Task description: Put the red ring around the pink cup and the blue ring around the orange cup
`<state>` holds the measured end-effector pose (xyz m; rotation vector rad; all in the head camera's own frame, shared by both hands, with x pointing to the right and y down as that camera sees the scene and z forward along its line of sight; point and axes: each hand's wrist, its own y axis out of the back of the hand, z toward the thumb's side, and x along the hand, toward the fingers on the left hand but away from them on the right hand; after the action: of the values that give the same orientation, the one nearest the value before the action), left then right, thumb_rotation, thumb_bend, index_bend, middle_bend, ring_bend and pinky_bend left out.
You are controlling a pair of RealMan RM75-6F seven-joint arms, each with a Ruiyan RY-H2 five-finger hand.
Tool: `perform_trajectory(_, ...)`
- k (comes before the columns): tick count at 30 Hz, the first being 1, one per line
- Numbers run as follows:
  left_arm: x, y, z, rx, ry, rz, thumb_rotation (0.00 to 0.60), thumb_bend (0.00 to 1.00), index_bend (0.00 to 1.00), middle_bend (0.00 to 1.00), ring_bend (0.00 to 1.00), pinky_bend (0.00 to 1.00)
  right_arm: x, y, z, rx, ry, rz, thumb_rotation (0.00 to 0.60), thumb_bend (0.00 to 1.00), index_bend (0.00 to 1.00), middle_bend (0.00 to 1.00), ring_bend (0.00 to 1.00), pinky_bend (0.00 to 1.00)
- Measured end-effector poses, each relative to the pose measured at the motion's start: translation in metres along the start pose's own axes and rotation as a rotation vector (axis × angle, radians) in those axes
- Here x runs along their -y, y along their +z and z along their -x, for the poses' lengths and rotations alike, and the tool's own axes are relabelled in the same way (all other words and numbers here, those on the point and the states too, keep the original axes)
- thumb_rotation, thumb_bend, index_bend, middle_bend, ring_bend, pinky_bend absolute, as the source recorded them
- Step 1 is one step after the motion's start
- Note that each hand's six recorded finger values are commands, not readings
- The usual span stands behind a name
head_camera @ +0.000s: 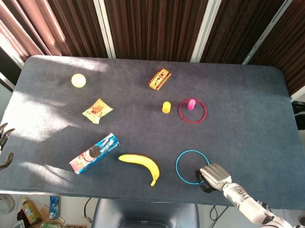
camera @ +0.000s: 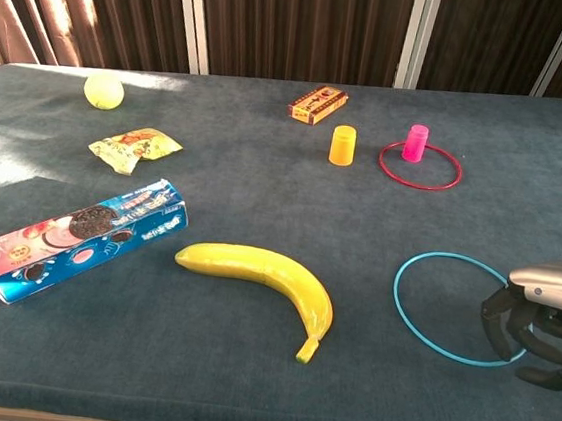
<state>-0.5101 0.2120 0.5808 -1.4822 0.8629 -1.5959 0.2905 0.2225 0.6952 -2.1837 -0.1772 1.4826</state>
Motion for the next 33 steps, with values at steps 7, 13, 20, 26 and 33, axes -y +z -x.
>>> perform_trajectory(7,0.0009,-0.0006,-0.0001,-0.001,-0.002,0.003,0.6,0.4,0.14,0.0,0.0,0.15,-0.0015,0.0005,0.0021,-0.001,-0.008,-0.001,0.6,0.44,0.64,0.88,1.0,1.0)
perform_trajectory(13,0.0012,-0.0007,-0.0002,-0.001,-0.004,0.005,0.6,0.4,0.14,0.0,0.0,0.15,-0.0014,0.0009,0.0029,-0.004,-0.014,-0.003,0.6,0.44,0.64,0.88,1.0,1.0)
perform_trajectory(20,0.0014,-0.0006,-0.0001,0.0,-0.004,0.006,0.6,0.4,0.14,0.0,0.0,0.15,0.0011,0.0007,0.0029,-0.004,-0.005,-0.009,0.6,0.44,0.64,0.88,1.0,1.0)
perform_trajectory(26,0.0015,-0.0004,0.0,0.0,-0.004,0.006,0.6,0.4,0.14,0.0,0.0,0.15,0.001,0.0008,0.0032,-0.005,-0.005,-0.009,0.6,0.44,0.65,0.88,1.0,1.0)
perform_trajectory(33,0.0019,-0.0009,-0.0001,-0.002,-0.005,0.011,0.6,0.4,0.14,0.0,0.0,0.15,0.003,-0.0013,0.0039,0.001,-0.003,-0.03,0.6,0.45,0.65,0.88,1.0,1.0)
